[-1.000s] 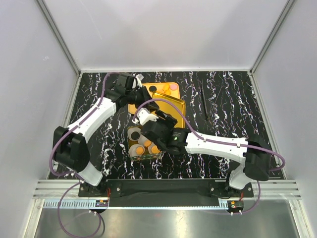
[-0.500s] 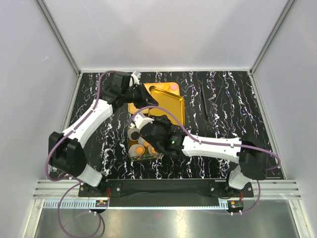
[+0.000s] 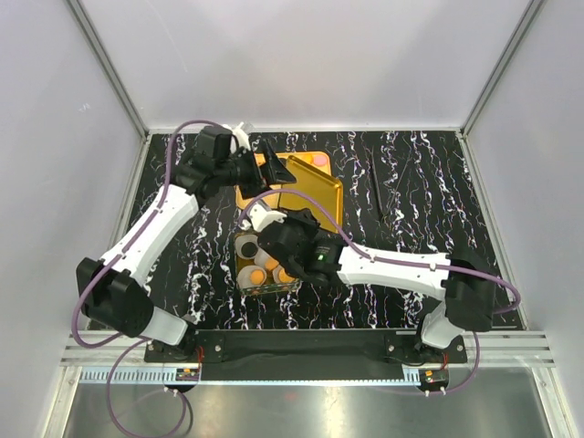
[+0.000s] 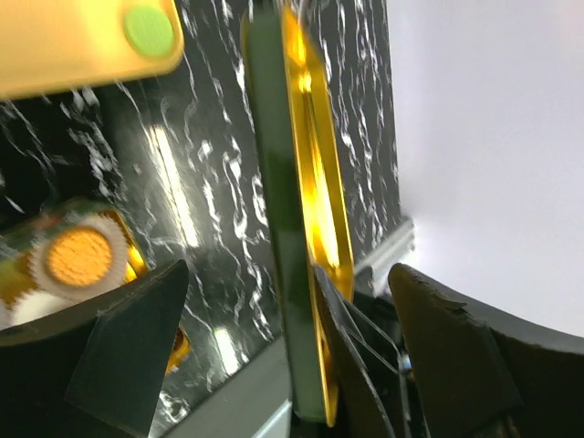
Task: Pack the cookies
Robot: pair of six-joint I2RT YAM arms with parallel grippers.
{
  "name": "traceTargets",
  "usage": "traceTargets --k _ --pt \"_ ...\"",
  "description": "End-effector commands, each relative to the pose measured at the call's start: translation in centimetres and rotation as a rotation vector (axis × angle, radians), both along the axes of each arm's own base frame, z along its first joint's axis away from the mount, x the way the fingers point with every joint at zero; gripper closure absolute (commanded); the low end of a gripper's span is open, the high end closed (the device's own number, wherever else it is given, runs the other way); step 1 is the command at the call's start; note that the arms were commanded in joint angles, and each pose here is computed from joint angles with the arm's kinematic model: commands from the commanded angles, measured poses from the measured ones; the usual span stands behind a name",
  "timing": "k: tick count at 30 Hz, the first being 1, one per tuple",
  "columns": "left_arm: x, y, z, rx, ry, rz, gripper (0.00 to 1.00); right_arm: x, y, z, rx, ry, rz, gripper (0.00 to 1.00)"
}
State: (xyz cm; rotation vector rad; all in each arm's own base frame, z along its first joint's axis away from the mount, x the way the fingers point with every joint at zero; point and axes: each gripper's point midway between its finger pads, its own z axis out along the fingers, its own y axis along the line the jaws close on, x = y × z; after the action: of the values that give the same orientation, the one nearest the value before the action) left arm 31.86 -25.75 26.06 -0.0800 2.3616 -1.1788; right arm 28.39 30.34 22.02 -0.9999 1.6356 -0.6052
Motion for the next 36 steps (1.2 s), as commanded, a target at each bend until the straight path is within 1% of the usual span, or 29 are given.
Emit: traceTargets --k 1,3,4,6,7,9,11,12,13,14,15,16,17,18,19,20,21,22,23,24,25,26,27,28,29,32,33,34,36 --pt "3.0 3.5 4.9 0.046 -0.191 0.14 0.01 -0.8 -0.5 4.9 0.218 0.024 -0.015 1.0" --pt "4.3 5.3 7.3 0.052 -0.248 0.215 0.01 -1.6 -0.8 5.2 0.231 0.084 0.004 1.0" --pt "5.2 7.2 7.8 0.077 -0.261 0.288 0.01 -2.3 -0.3 5.2 0.293 0.137 0.029 1.0" --pt "6.3 9.7 10.1 0.085 -0.312 0.373 0.01 -3.4 0.1 5.5 0.34 0.213 0.072 1.0" --pt "6.5 10.6 10.9 0.094 -0.331 0.409 0.01 -3.7 0.2 6.0 0.394 0.237 0.074 1.0" --pt "6.7 11.9 13.1 0.089 -0.377 0.446 0.01 -4.1 0.2 6.7 0.443 0.299 0.083 0.99" --pt "6.7 13.5 15.4 0.115 -0.432 0.499 0.01 -4.3 1.0 6.7 0.517 0.386 0.107 0.99" --pt "6.6 14.0 15.9 0.131 -0.449 0.515 0.01 -4.9 2.0 7.2 0.557 0.448 0.157 0.99" --pt "6.2 14.2 16.5 0.129 -0.466 0.528 0.01 -4.1 1.9 7.5 0.644 0.499 0.131 0.99" --pt "6.0 14.2 16.4 0.127 -0.468 0.53 0.01 -4.0 2.2 7.8 0.702 0.556 0.148 0.99" --pt "5.8 14.3 16.3 0.122 -0.469 0.532 0.01 -4.9 3.7 8.5 0.786 0.674 0.239 0.99" --pt "5.2 14.1 16.5 0.11 -0.483 0.523 0.01 -4.8 4.0 9.0 0.864 0.727 0.247 0.99" --pt "5.0 14.1 15.0 0.122 -0.456 0.518 0.01 -3.1 3.2 9.3 0.931 0.756 0.232 0.98" --pt "4.7 14.2 14.3 0.133 -0.449 0.514 0.01 -4.2 4.5 10.0 0.992 0.864 0.337 0.98" --pt "4.1 14.5 14.0 0.142 -0.45 0.52 0.01 -4.3 5.1 9.9 1.057 0.943 0.341 0.98" --pt "3.8 14.6 12.2 0.165 -0.418 0.516 0.01 -3.2 4.7 10.2 1.117 0.977 0.341 0.98" --pt "3.3 14.6 11.6 0.188 -0.419 0.506 0.01 -4.0 5.8 10.8 1.171 1.058 0.445 0.99" --pt "2.6 15.4 10.2 0.229 -0.393 0.523 0.01 -4.1 6.3 10.8 1.242 1.135 0.439 0.99" --pt "2.1 15.6 9.4 0.254 -0.382 0.526 0.01 -3.6 6.3 10.8 1.287 1.172 0.446 0.98" --pt "1.6 15.6 8.5 0.28 -0.375 0.513 0.01 -4.0 6.9 10.9 1.317 1.212 0.528 0.99" --pt "0.7 16.3 7.9 0.306 -0.364 0.531 0.01 -4.0 7.4 10.5 1.367 1.28 0.506 0.99" --pt "0.1 16.7 5.7 0.341 -0.319 0.533 0.01 -4.0 7.6 10.2 1.388 1.31 0.518 0.99" --pt "-0.4 17.0 4.8 0.354 -0.307 0.54 0.01 -4.1 8.0 10.2 1.403 1.321 0.586 0.99" --pt "-1.4 17.4 3.0 0.37 -0.285 0.548 0.01 -3.9 8.5 9.3 1.428 1.379 0.555 0.99" --pt "-1.9 17.9 2.1 0.385 -0.275 0.566 0.01 -3.8 8.7 8.9 1.436 1.394 0.558 0.99" --pt "-3.3 18.4 -0.6 0.391 -0.245 0.586 0.01 -3.3 9.4 6.9 1.453 1.434 0.53 0.99" --pt "-3.6 18.4 -1.2 0.385 -0.232 0.592 0.01 -3.2 9.5 6.5 1.457 1.438 0.55 0.99" --pt "-3.8 18.2 -1.6 0.371 -0.227 0.588 0.01 -3.3 9.7 6.0 1.475 1.473 0.533 0.99" --pt "-4.2 17.8 -4.1 0.366 -0.174 0.574 0.01 -3.6 9.8 5.5 1.481 1.497 0.564 0.99"
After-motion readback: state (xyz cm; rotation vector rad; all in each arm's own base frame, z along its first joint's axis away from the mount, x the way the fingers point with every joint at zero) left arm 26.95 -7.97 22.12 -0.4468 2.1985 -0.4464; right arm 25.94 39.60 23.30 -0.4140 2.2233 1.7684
